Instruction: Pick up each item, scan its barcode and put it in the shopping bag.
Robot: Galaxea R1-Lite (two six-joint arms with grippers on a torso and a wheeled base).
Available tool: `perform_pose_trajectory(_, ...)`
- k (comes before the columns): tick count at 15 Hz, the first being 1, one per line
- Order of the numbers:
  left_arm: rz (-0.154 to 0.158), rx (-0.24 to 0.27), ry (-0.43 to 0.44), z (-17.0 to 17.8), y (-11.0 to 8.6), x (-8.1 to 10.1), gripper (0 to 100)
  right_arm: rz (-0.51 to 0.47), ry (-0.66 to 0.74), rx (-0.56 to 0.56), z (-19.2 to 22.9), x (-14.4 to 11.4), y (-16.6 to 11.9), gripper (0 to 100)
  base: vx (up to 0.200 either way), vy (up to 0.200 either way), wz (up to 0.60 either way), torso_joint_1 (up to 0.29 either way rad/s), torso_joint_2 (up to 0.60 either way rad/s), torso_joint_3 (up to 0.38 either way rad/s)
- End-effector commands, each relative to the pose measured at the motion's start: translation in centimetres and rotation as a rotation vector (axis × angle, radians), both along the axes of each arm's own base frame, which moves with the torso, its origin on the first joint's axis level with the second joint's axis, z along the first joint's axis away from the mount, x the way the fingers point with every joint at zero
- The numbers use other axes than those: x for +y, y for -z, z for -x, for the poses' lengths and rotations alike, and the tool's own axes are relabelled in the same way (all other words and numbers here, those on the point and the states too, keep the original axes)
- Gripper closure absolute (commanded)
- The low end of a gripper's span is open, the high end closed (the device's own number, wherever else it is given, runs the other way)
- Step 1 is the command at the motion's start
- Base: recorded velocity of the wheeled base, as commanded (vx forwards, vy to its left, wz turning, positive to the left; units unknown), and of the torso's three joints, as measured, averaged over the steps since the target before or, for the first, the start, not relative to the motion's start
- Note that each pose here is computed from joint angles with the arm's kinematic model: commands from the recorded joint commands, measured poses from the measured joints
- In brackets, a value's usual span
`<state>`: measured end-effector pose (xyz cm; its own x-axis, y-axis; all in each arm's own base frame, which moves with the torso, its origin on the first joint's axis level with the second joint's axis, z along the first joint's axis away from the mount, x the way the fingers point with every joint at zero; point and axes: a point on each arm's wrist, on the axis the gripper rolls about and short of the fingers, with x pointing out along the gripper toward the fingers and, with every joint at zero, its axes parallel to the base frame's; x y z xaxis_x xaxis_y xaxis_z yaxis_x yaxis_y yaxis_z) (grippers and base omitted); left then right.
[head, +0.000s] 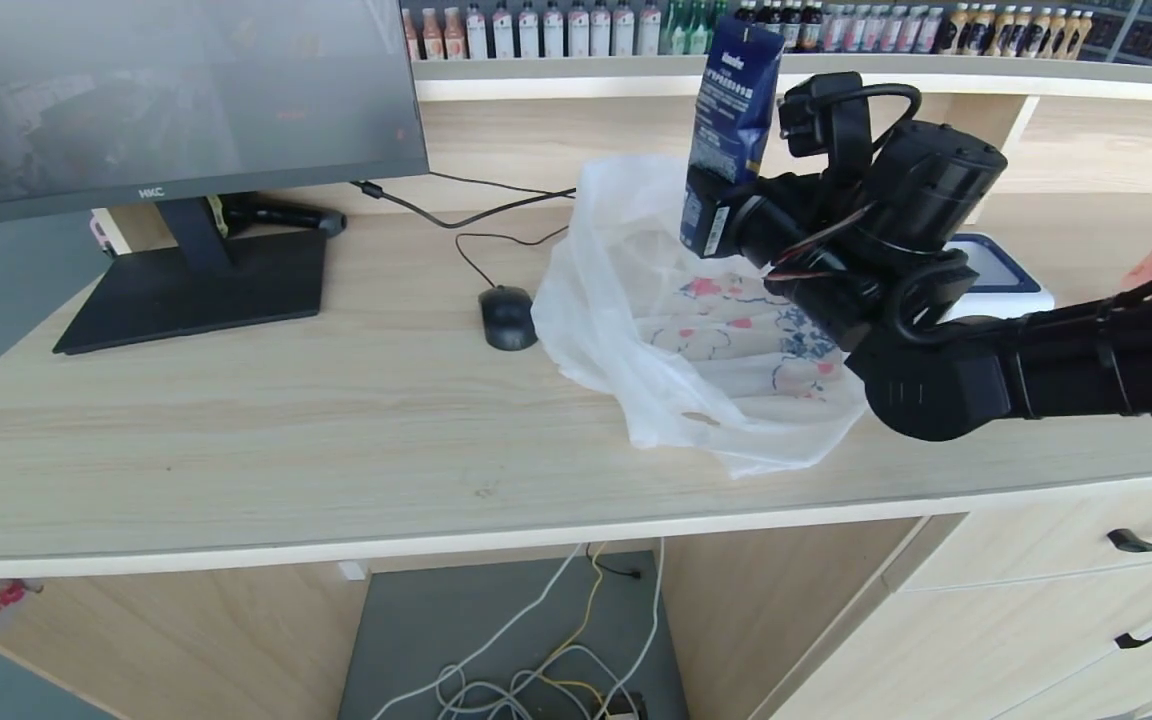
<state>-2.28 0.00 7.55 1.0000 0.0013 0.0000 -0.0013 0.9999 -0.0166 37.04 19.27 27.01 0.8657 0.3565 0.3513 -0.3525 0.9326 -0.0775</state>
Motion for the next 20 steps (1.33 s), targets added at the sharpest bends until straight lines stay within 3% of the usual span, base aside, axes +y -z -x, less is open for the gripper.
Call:
perform_pose_trajectory(1,0.0,0.0,0.0,0.0,0.0,0.0,0,0.01,-0.016,0.017,-0.8,1.3,1.2,100,0.0,0.0,0.0,0.0,0.0,0.0)
perform_pose_trajectory(4,0.0,0.0,0.0,0.0,0.0,0.0,0,-0.048,-0.052,0.048,-0.3,2.6,1.4,100,0.0,0.0,0.0,0.0,0.0,0.0)
perform_pose_trajectory(9,0.0,0.0,0.0,0.0,0.0,0.0,0,-0.049,-0.074,0.071,0.0,3.9,2.3,100,0.0,0.0,0.0,0.0,0.0,0.0)
perform_pose_trajectory(20,0.0,0.0,0.0,0.0,0.0,0.0,0,-0.044,-0.073,0.104,-0.6,4.2,3.6,100,0.0,0.0,0.0,0.0,0.0,0.0)
